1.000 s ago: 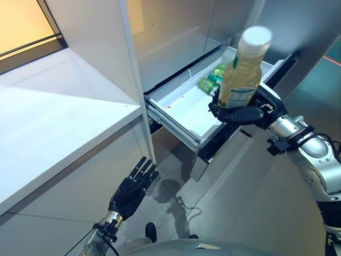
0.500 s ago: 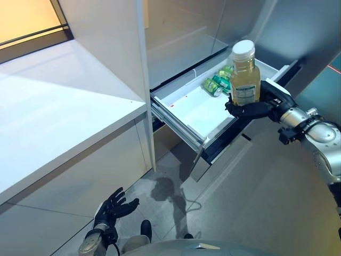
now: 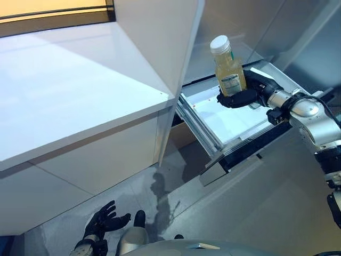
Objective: Put drinks into fridge and close the fridge
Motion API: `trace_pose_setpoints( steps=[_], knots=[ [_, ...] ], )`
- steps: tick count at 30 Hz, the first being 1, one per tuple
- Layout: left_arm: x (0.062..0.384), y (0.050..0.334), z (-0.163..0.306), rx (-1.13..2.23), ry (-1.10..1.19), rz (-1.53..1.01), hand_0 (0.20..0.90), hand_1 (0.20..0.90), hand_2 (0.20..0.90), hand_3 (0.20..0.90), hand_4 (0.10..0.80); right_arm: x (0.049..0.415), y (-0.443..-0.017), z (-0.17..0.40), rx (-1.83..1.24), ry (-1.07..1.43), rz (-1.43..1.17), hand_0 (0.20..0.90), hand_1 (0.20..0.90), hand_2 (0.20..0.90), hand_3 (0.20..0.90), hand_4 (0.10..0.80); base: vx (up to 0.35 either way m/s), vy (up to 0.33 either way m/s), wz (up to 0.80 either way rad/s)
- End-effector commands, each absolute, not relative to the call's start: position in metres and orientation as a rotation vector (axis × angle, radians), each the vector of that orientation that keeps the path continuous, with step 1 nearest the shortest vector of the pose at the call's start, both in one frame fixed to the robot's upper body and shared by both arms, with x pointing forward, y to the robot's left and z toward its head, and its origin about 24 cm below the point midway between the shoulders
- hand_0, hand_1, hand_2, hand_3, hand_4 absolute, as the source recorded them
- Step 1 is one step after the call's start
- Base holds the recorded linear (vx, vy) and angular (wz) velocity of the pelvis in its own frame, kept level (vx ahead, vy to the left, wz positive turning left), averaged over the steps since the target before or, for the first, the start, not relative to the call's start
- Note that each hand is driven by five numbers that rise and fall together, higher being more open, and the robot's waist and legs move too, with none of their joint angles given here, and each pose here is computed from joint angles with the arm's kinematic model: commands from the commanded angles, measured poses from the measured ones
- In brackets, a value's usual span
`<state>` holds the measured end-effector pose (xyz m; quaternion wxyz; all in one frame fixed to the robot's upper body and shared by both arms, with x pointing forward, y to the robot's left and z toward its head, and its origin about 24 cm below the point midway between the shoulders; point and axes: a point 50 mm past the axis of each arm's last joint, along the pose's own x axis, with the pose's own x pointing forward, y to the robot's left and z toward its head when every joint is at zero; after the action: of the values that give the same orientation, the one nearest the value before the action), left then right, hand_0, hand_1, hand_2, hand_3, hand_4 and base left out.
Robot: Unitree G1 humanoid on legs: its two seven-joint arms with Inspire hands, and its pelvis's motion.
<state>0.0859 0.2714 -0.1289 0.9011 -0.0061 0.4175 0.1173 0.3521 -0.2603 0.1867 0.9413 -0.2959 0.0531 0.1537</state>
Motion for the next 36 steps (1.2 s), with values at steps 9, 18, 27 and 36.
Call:
trace_pose_setpoints(
  steps=[9,18,27,36],
  knots=[
    [0.111,0.289,-0.110,0.124,0.756,0.134,0.900,0.900,0.900,0.900,0.800,0.372,-0.306,0.252,-0.626,0.096,-0.042,0.300,0.300,0.300,0.200,0.100,-0.074,-0.059,0.11],
    [0.138,0.283,-0.100,0.120,0.707,0.124,0.900,0.900,0.900,0.900,0.800,0.372,-0.332,0.241,-0.754,0.343,-0.041,0.300,0.300,0.300,0.200,0.100,-0.066,-0.015,0.00],
    [0.152,0.282,-0.090,0.123,0.666,0.098,0.900,0.900,0.900,0.900,0.800,0.369,-0.346,0.245,-0.863,0.506,-0.090,0.300,0.300,0.300,0.200,0.100,-0.029,-0.018,0.05],
    [0.153,0.286,-0.084,0.123,0.648,0.098,0.900,0.900,0.900,0.900,0.800,0.356,-0.366,0.239,-0.829,0.703,-0.202,0.300,0.300,0.300,0.200,0.100,-0.007,-0.022,0.10]
  ],
)
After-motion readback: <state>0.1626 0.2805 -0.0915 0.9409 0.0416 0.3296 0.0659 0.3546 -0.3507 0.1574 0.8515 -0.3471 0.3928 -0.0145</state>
